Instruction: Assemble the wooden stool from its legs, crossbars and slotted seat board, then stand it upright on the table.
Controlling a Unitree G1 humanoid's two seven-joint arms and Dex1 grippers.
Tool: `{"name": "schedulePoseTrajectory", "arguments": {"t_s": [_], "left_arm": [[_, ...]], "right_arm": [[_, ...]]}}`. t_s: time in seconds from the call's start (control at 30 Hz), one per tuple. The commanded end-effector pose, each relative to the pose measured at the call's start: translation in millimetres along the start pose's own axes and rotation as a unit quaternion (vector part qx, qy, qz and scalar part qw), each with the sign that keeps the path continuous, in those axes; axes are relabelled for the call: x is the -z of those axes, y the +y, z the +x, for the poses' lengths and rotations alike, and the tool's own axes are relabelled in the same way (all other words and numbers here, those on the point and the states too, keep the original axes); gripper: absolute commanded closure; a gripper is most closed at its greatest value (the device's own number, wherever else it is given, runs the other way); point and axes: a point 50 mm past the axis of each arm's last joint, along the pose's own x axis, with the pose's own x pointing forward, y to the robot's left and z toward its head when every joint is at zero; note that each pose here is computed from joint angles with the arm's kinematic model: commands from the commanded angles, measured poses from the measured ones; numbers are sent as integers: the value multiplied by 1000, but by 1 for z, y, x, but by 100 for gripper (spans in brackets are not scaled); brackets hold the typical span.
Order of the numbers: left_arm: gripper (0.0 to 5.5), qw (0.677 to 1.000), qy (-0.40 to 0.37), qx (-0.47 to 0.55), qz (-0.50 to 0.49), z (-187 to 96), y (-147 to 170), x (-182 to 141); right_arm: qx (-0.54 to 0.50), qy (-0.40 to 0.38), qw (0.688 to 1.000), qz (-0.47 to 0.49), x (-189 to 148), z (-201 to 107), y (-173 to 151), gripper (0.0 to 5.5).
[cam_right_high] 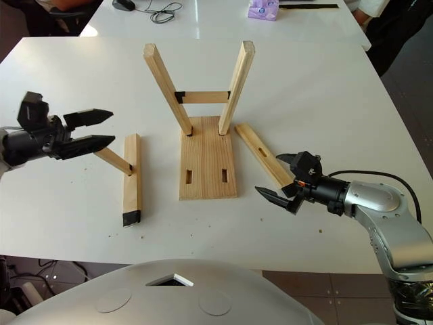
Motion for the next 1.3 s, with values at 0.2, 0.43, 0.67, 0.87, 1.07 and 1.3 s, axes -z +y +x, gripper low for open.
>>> {"name": "schedulePoseTrajectory", "arguments": {"t_s": [0.2,0.43,0.67,0.87,1.07,1.3], "left_arm": [[198,998,-22,-44,30,27,11,-6],[198,998,-45,-27,25,32,6,-15],[198,998,-58,-4,21,28,-2,-28],[198,997,-65,10,28,34,-9,-33],[198,994,-100,24,45,37,-17,-55],[198,997,-73,14,-7,38,-12,-23]], "right_arm": [[-3,-2,1000,-6,-2,0,4,10],[-4,-3,1000,-5,-2,1,6,10],[-1,-4,1000,-3,-2,1,8,10],[-2,-5,1000,-6,-3,1,7,10],[-5,-6,1000,-10,-6,0,7,10],[-16,-1,1000,-5,-4,-1,11,10]]}}
